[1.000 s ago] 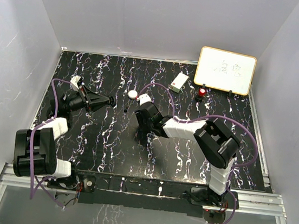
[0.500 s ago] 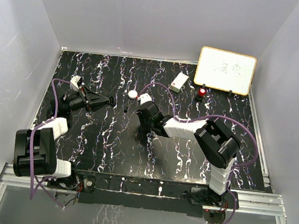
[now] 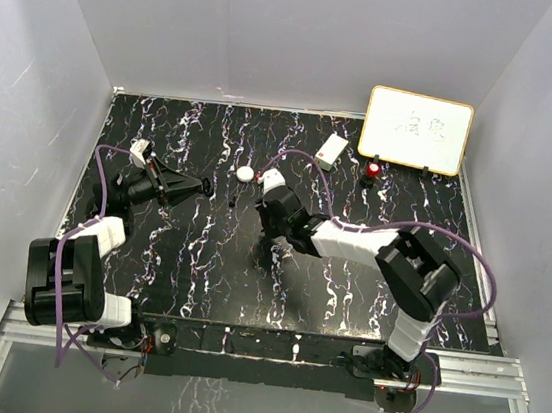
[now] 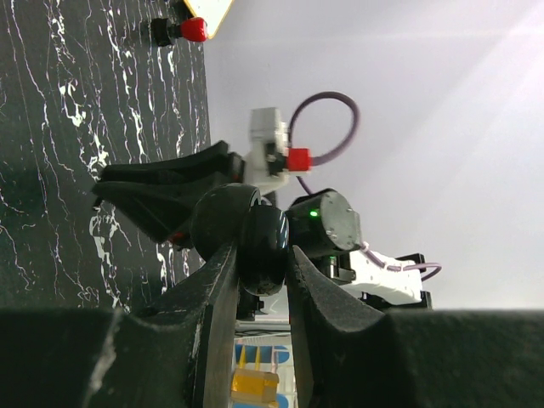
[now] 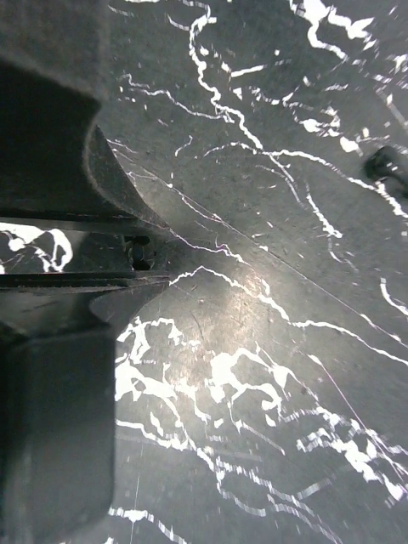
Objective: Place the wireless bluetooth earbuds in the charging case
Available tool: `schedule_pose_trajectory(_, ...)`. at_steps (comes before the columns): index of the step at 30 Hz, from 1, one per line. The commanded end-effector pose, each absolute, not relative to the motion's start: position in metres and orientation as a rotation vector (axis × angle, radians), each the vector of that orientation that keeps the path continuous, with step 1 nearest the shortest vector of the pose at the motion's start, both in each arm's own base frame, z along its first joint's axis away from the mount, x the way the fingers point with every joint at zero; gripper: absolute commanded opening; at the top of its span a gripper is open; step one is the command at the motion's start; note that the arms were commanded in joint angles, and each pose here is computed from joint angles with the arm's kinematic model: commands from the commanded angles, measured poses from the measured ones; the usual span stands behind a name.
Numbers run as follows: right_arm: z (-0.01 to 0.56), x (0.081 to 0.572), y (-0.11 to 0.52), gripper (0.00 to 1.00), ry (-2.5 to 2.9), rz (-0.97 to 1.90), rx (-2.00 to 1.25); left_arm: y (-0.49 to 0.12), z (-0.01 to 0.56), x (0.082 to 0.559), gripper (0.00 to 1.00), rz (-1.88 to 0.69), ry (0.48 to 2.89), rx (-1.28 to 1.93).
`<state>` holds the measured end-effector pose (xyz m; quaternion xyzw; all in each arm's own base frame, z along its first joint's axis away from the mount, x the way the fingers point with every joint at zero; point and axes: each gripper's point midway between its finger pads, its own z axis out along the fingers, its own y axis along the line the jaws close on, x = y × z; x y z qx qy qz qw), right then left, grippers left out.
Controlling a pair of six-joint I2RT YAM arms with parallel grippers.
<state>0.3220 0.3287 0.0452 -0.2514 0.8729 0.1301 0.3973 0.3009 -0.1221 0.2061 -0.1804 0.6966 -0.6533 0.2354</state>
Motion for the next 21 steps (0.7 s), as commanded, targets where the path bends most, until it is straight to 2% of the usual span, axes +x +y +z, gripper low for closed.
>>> schedule_pose_trajectory(1,0.13,0.344,0.34,0.08,1.959,0.4,-0.559,-0.124,0.214,0.302,0.0,-1.79,1.896,-0.453)
schedule_pose_trajectory(8,0.185,0.351,0.332,0.05,1.729,0.388,-0.554,-0.151,0.214,0.299,0.0,-1.821,1.928,-0.412)
schedule_pose_trajectory(21,0.238,0.345,0.327,0.0,1.357,0.345,-0.647,-0.166,0.218,0.301,0.0,-1.868,1.942,-0.384)
